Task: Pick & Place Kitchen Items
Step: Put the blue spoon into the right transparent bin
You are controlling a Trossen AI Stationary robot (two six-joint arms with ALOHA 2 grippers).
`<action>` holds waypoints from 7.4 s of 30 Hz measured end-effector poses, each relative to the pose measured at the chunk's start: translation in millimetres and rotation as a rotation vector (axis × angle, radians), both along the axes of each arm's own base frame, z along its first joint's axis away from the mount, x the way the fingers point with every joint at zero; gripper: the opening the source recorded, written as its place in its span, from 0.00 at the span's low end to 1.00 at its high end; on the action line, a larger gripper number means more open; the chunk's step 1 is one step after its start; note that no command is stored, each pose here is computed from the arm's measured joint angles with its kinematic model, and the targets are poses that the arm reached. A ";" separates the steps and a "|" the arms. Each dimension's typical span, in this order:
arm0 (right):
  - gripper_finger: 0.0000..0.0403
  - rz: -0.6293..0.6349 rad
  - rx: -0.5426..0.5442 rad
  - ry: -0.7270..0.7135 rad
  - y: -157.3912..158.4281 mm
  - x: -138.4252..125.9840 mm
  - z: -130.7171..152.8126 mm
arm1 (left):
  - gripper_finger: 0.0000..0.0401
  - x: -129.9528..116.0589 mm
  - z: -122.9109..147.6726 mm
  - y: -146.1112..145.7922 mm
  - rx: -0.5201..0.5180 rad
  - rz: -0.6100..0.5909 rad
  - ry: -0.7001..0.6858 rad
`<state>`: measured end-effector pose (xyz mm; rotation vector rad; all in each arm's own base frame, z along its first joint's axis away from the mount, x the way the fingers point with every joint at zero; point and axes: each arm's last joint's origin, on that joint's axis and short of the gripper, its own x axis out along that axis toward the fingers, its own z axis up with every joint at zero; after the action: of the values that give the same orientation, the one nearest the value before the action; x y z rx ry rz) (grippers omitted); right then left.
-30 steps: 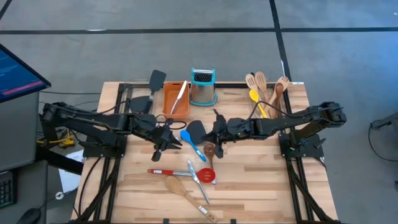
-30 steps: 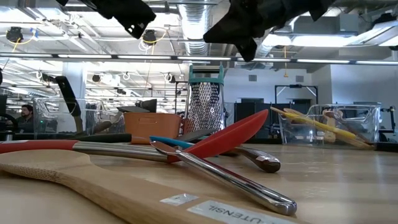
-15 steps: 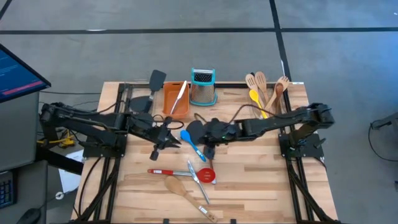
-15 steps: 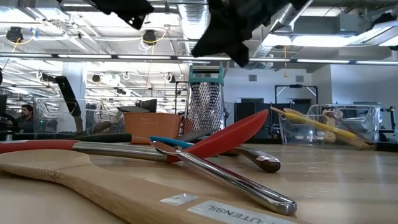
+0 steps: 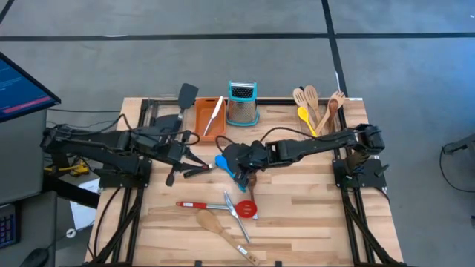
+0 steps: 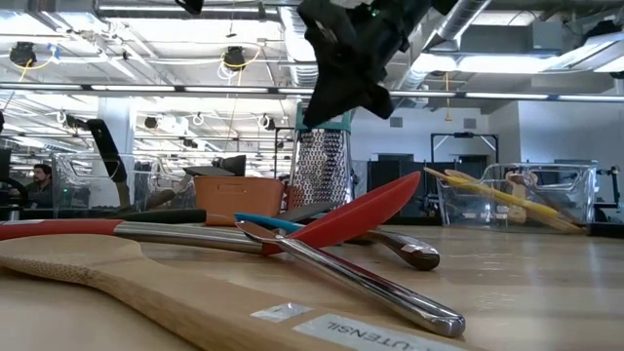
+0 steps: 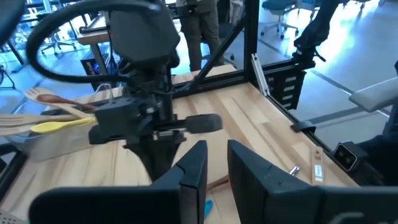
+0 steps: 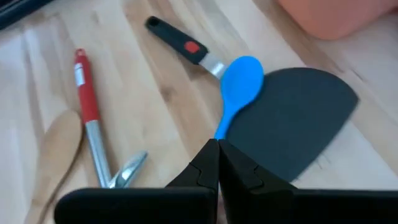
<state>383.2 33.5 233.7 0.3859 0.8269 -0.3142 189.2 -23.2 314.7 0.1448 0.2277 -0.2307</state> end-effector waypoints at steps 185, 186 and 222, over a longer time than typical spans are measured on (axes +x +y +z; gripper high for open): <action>0.00 0.218 -0.267 -0.684 -50.2 -193.1 15.9 | 0.01 183.2 -135.9 4.5 0.657 -0.291 0.868; 0.00 0.218 -0.267 -0.684 -50.2 -193.1 15.9 | 0.02 183.0 -137.0 2.8 0.673 -0.285 0.866; 0.00 0.218 -0.267 -0.684 -50.2 -193.1 15.9 | 0.26 190.8 -178.9 12.4 0.553 -0.248 0.956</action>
<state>190.1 -16.7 249.5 0.1296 0.1463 -0.0718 380.0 -10.8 135.8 0.6125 1.2313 -0.4717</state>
